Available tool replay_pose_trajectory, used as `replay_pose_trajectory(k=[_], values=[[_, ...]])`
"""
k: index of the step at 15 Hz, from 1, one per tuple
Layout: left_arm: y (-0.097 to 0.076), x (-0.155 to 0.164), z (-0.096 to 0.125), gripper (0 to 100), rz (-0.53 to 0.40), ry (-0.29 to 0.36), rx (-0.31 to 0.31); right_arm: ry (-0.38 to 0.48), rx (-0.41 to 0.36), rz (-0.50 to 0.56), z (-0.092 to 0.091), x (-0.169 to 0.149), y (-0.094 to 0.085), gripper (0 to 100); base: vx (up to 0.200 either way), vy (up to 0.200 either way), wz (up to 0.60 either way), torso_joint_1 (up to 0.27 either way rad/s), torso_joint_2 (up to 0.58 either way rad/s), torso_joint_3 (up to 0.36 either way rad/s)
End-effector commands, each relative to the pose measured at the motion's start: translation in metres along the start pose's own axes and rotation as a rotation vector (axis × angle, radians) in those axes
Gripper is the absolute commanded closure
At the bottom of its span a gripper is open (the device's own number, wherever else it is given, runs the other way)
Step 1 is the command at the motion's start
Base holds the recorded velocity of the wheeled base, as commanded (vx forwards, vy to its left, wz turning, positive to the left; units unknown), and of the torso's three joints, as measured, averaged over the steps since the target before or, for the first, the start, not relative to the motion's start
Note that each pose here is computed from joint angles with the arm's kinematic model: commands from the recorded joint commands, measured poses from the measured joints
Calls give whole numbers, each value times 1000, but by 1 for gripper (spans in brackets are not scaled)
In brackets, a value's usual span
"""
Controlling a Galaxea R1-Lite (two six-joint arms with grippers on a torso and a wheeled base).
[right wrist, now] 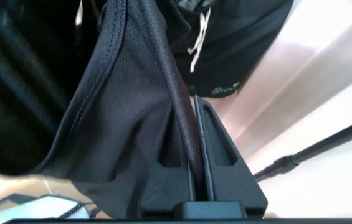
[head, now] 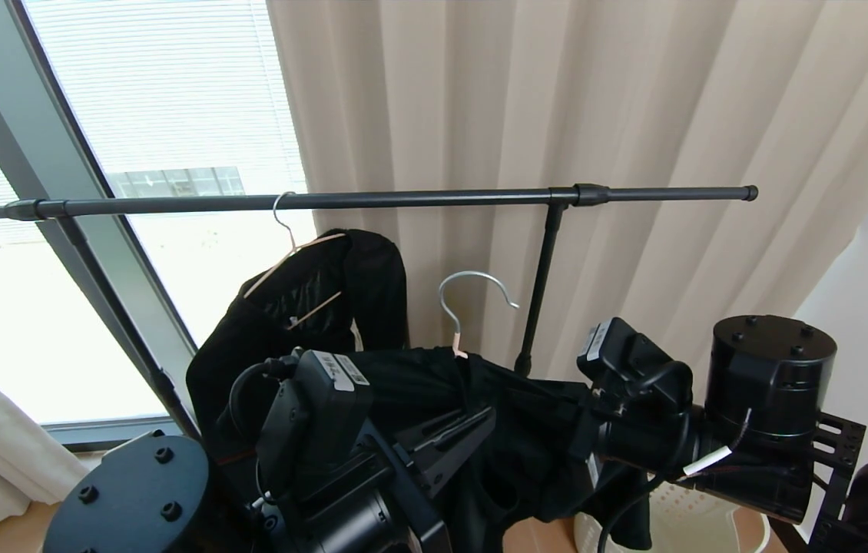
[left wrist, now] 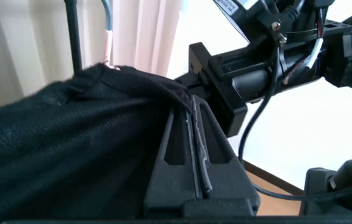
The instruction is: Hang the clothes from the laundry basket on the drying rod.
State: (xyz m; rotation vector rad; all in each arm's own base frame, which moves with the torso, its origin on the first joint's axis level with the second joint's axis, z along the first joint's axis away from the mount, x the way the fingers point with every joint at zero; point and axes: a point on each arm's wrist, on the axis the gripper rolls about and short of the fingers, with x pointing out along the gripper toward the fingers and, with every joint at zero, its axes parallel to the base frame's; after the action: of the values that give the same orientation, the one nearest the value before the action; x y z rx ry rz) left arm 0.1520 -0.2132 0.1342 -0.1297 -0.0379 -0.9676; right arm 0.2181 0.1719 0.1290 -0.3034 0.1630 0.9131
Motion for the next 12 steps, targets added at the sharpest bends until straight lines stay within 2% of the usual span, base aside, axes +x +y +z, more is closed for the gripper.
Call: replay_pose_trajectory(k=[1, 12], values=[[1, 1, -1, 100, 3, 4, 0, 1, 1, -2, -1, -1, 0, 100, 0, 0, 0, 0, 0, 0], [4, -2, -9, 100, 27, 40, 2, -20, 9, -29, 4, -7, -6, 100, 0, 0, 0, 0, 0, 0]])
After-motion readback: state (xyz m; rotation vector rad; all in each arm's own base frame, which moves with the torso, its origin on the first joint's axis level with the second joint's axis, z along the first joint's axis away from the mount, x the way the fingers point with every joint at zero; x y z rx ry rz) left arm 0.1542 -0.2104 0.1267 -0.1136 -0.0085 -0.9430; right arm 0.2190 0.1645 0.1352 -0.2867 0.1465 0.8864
